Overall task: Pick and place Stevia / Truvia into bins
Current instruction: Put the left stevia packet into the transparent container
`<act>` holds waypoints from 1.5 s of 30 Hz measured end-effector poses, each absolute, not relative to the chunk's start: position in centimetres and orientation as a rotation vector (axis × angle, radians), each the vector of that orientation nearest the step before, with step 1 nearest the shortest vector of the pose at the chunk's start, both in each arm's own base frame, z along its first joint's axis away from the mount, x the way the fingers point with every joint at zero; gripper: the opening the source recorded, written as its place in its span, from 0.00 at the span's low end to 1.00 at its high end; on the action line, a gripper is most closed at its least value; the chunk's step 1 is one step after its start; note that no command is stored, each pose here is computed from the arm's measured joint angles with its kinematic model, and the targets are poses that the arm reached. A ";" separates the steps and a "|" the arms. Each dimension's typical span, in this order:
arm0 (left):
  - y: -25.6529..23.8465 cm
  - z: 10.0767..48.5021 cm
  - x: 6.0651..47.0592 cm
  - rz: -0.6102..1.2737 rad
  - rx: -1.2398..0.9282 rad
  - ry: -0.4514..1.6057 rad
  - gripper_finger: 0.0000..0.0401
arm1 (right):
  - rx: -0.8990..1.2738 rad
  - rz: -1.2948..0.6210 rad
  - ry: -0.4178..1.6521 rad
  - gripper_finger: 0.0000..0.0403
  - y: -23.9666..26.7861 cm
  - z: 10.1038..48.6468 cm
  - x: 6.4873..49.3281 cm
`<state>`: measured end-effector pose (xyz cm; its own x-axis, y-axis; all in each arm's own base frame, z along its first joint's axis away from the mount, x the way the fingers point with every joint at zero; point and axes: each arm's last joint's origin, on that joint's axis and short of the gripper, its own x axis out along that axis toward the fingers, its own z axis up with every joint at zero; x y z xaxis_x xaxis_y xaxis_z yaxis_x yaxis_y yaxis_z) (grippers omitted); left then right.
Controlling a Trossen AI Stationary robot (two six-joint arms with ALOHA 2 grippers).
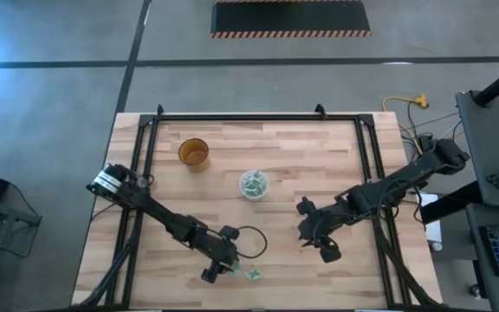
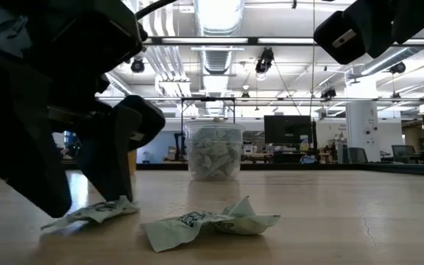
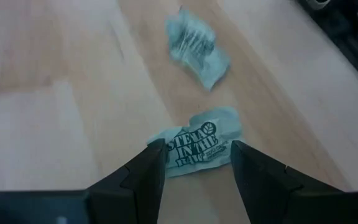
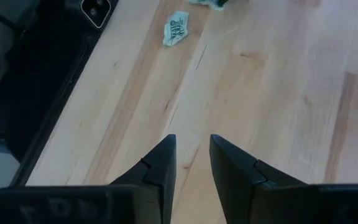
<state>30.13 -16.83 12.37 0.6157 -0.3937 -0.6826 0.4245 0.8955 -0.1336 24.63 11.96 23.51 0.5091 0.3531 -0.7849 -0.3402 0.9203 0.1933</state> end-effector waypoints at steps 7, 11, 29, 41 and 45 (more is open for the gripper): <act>-17.0 11.0 30.8 -0.478 0.039 0.762 0.42 | 0.014 0.420 0.941 0.22 12.0 23.6 24.7; -16.8 11.3 30.8 -0.476 0.055 0.757 0.41 | 0.014 0.420 0.940 0.21 12.0 23.6 24.7; -16.7 11.4 30.7 -0.494 0.101 0.750 0.02 | 0.007 0.416 0.939 0.20 12.0 23.6 24.7; -14.8 14.9 29.6 -0.088 0.275 0.712 0.03 | -0.008 0.401 0.933 0.19 11.9 23.6 24.7; -13.9 16.2 29.5 0.110 0.407 0.641 0.03 | -0.016 0.405 0.931 0.19 11.9 23.6 24.7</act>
